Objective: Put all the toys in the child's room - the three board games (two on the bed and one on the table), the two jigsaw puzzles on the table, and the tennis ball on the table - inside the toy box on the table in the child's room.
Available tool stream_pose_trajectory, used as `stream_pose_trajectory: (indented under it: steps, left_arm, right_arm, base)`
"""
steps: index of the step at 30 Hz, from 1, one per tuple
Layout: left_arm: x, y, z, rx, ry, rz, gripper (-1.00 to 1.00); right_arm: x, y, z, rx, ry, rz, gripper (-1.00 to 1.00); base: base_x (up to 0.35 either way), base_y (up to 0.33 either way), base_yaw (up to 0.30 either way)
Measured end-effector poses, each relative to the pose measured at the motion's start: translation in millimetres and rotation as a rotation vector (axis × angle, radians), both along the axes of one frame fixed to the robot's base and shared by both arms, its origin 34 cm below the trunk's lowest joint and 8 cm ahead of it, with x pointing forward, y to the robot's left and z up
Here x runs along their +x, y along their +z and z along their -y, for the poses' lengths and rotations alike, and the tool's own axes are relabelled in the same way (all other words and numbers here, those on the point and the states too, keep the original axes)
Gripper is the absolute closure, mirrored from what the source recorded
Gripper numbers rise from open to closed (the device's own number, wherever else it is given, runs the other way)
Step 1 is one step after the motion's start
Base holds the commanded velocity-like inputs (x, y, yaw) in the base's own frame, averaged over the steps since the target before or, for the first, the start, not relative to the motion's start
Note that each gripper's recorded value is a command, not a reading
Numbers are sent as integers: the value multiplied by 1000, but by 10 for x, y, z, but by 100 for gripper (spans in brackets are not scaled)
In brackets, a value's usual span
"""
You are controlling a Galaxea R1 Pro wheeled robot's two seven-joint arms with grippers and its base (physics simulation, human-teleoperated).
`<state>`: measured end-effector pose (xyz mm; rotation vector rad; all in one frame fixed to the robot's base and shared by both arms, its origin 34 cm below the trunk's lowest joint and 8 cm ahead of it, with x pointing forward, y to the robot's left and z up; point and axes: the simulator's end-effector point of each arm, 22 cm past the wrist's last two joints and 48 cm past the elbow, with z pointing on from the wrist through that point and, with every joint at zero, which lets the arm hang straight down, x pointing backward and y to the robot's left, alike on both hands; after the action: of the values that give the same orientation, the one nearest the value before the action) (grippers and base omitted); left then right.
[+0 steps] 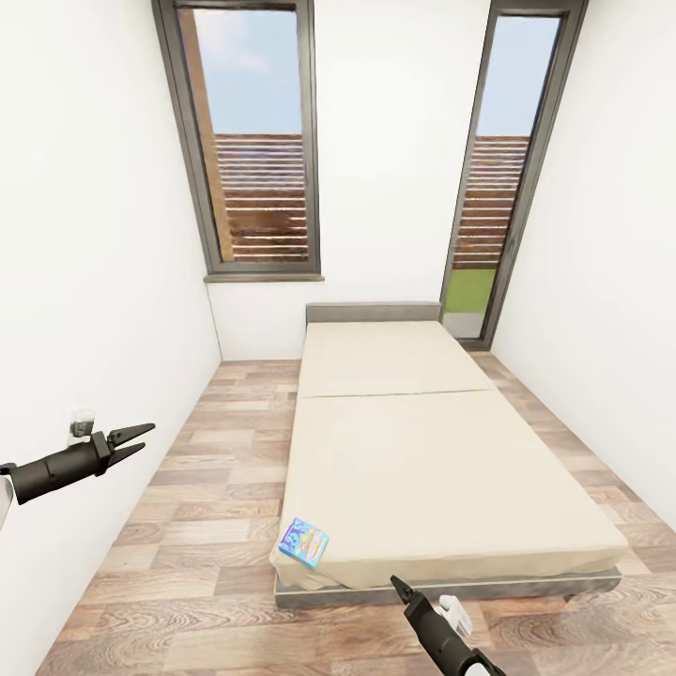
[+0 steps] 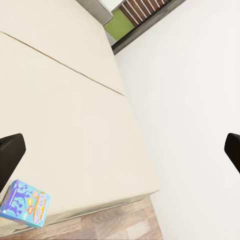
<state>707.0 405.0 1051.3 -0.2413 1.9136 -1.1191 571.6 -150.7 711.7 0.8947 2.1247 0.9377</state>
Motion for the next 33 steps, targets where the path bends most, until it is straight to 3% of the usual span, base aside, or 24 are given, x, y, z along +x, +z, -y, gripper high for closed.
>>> stream_pose_trajectory:
  steps: [33]
  left_arm:
    - [59, -408, 2, 1, -1, 0, -100]
  right_arm:
    - [62, -408, 6, -2, 1, 1, -100]
  base:
    - [0, 0, 0]
